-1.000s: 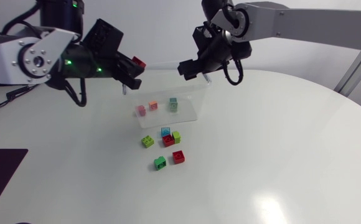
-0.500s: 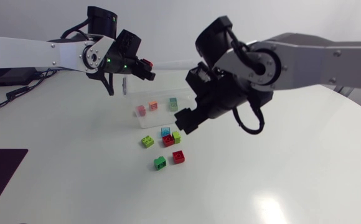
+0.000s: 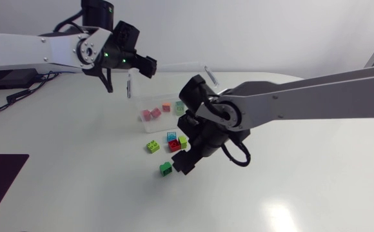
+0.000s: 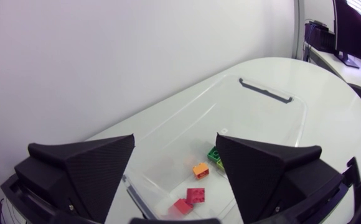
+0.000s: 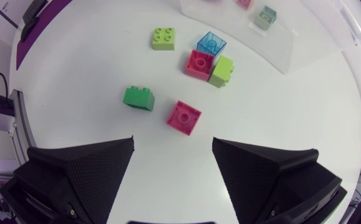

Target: Place the duplo bricks in the container

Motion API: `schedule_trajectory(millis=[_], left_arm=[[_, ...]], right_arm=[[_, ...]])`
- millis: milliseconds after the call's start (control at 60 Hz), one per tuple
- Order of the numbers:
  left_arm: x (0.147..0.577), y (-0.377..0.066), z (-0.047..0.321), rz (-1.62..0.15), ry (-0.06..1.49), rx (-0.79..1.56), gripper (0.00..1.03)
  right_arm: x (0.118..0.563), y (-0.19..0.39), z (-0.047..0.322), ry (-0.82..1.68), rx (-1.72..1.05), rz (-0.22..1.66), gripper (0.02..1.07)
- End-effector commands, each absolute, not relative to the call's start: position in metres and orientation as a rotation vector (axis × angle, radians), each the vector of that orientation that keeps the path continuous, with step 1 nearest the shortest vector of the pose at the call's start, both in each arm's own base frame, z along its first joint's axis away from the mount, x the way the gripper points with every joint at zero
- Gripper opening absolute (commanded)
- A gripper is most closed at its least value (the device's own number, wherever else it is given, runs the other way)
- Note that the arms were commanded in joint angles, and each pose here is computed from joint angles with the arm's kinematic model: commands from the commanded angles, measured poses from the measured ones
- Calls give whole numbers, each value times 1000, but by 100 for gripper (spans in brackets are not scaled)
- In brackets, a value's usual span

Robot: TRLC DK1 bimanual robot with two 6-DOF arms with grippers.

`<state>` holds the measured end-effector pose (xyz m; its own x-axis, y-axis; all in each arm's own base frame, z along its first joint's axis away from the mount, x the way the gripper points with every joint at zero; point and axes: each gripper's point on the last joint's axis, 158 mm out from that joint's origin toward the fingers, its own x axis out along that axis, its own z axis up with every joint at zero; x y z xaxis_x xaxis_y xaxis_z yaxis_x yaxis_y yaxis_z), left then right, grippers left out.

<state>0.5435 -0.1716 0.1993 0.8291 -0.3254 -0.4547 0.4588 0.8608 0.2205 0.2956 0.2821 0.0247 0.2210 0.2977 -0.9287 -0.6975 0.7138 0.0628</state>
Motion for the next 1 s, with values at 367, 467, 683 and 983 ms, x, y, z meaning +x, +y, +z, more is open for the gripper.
schedule_trajectory(millis=[367, 467, 683, 983], left_arm=[[423, -123, 268, -394, 389, 323, 98], [400, -121, 260, -412, 404, 339, 98], [364, -124, 236, -455, 448, 380, 98], [321, -137, 199, -569, 574, 490, 98]], right_arm=[[307, 297, -16, 1327, -394, 617, 93], [307, 294, -26, 1360, -396, 595, 93], [315, 283, -38, 1402, -380, 554, 87], [323, 285, -43, 1443, -371, 538, 70]])
